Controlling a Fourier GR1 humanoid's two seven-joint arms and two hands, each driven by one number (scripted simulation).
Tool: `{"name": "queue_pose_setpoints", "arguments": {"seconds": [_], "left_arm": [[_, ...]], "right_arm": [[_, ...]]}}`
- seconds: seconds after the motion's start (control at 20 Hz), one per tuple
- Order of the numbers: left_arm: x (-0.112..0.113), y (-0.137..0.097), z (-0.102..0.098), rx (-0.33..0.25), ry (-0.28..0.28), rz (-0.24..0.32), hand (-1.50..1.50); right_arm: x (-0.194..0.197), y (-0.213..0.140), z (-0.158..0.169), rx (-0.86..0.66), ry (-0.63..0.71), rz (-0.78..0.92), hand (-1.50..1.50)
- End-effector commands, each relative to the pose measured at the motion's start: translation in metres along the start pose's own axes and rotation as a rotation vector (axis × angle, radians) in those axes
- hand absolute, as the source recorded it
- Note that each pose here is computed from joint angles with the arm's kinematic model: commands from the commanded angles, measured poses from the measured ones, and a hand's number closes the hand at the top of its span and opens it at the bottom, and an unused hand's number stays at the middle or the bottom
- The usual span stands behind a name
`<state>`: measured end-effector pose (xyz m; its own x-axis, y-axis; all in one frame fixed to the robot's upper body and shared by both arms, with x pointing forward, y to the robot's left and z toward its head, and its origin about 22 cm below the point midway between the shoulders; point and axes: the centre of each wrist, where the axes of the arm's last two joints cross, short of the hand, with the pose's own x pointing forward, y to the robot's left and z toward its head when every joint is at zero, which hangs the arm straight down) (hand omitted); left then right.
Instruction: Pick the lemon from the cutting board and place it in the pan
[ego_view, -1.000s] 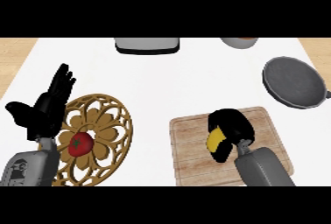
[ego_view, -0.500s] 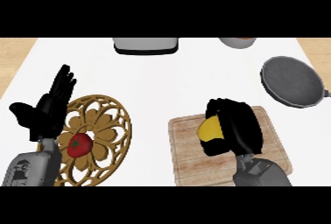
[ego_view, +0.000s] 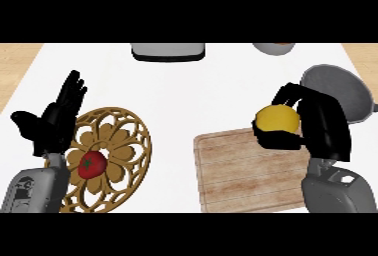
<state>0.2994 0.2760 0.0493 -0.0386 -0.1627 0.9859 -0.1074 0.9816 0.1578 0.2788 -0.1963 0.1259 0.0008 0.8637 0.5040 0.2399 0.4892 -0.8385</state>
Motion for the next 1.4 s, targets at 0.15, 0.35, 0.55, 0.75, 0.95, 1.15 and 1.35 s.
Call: {"name": "queue_pose_setpoints", "arguments": {"seconds": [0.15, 0.35, 0.55, 0.75, 0.95, 1.15, 1.35], "left_arm": [[0.002, 0.001, -0.001, -0.015, -0.016, 0.003, 0.00], [0.008, 0.001, -0.005, 0.002, -0.007, 0.002, 0.00], [0.000, -0.009, -0.005, -0.021, -0.015, -0.011, 0.00], [0.009, -0.010, -0.008, -0.044, -0.028, 0.006, 0.00], [-0.001, -0.020, -0.004, -0.077, -0.019, 0.021, 0.00], [0.008, -0.036, -0.011, -0.075, -0.042, 0.013, 0.00], [0.013, -0.038, -0.011, -0.071, -0.056, 0.026, 0.00]], "right_arm": [[-0.075, -0.043, -0.041, -0.120, 0.105, -0.205, 1.50], [-0.123, -0.061, -0.076, -0.157, 0.143, -0.076, 1.50], [-0.172, -0.050, -0.093, -0.177, 0.151, -0.024, 1.50], [-0.206, -0.070, -0.103, -0.235, 0.203, 0.129, 1.50], [-0.228, -0.055, -0.104, -0.245, 0.242, 0.144, 1.50], [-0.249, -0.056, -0.097, -0.266, 0.230, 0.113, 1.50], [-0.258, -0.048, -0.092, -0.217, 0.277, -0.054, 1.50]]}}
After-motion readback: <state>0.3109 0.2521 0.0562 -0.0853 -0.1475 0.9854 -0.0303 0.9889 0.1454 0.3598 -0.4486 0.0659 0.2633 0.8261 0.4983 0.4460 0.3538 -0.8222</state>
